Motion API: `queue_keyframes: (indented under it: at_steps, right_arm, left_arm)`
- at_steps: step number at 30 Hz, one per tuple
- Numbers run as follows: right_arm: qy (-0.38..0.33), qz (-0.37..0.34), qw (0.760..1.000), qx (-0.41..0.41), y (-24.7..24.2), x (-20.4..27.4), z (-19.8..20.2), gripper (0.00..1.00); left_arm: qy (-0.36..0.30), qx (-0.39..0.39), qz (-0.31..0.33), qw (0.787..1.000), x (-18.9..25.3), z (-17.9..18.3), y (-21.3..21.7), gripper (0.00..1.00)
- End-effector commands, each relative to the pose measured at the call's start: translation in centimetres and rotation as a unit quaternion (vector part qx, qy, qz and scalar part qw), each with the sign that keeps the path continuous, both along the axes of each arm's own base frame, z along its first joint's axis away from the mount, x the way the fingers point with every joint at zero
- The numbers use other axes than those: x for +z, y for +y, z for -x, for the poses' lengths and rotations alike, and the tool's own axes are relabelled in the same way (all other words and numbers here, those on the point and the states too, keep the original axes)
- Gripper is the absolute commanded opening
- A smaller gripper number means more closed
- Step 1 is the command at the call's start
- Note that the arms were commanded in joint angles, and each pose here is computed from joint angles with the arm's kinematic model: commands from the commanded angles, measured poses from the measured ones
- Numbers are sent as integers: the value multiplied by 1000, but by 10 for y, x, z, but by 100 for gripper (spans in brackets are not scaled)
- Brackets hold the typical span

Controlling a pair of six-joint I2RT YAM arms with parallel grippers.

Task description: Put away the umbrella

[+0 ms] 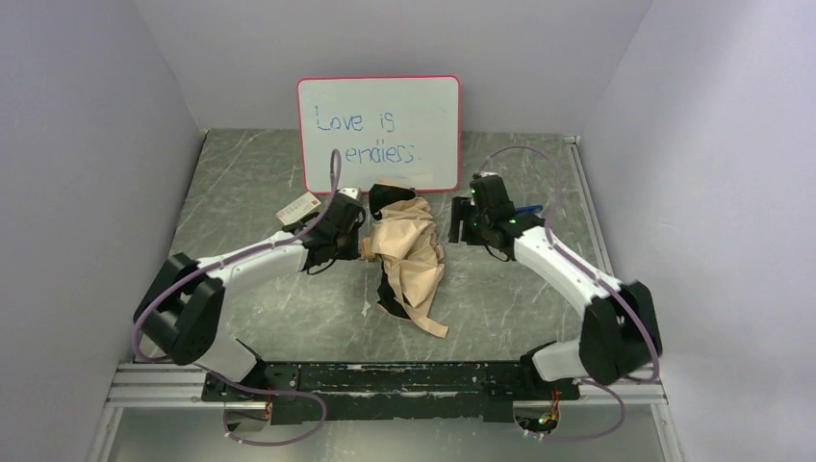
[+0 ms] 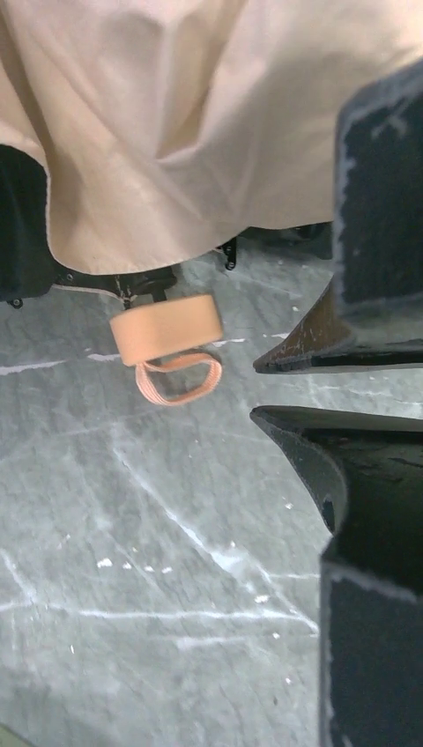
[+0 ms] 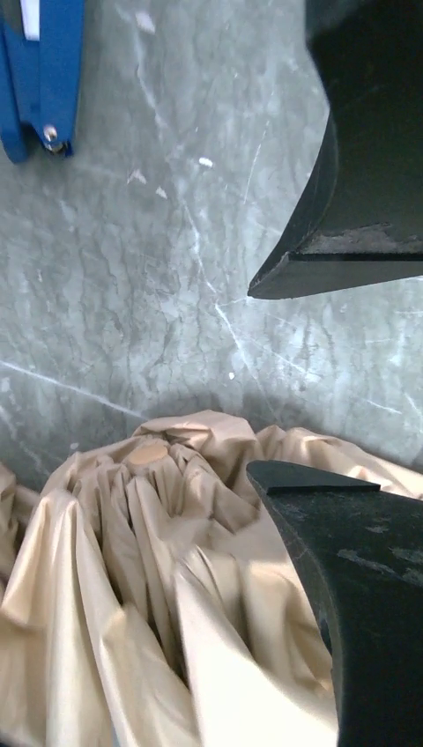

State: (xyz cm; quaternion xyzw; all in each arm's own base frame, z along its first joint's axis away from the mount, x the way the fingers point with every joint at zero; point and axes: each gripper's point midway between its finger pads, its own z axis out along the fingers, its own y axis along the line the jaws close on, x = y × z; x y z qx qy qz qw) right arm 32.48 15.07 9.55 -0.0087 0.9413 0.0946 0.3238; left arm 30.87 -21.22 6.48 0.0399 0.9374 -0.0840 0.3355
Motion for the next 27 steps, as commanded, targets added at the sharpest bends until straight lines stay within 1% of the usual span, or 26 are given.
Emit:
queue_keyframes:
  at_steps: [1, 3, 5, 7, 8, 11, 14, 16, 20, 27]
  right_arm:
    - [-31, -5, 999, 6, -12, 31, 20, 72]
    - [-43, -58, 996, 58, 7, 48, 34, 72]
    - [-48, -125, 985, 105, 30, 64, 52, 72]
    - [-48, -174, 974, 139, 53, 75, 69, 71]
    - [-45, -188, 968, 161, 68, 76, 83, 71]
    - [-47, -213, 958, 189, 103, 80, 110, 71]
    - [-45, -247, 947, 199, 127, 75, 124, 66]
    - [-42, -251, 947, 195, 135, 65, 127, 64]
    - [-32, -222, 958, 178, 141, 35, 125, 60]
    - [-11, -227, 953, 199, 161, 7, 130, 56]
  left_arm:
    - [-16, 4, 14, 1000, 16, 9, 13, 26]
    - [-22, 0, 19, 1000, 22, 15, 16, 27]
    - [-30, -6, 28, 999, 27, 19, 18, 28]
    - [-40, -14, 42, 998, 34, 22, 17, 29]
    - [-46, -18, 48, 998, 38, 24, 16, 29]
    - [-58, -23, 56, 996, 47, 25, 17, 31]
    - [-67, -27, 62, 996, 55, 24, 16, 30]
    - [-72, -32, 69, 994, 59, 24, 13, 30]
    - [-75, -36, 79, 993, 63, 24, 10, 30]
    - [-72, -36, 83, 993, 61, 27, 11, 30]
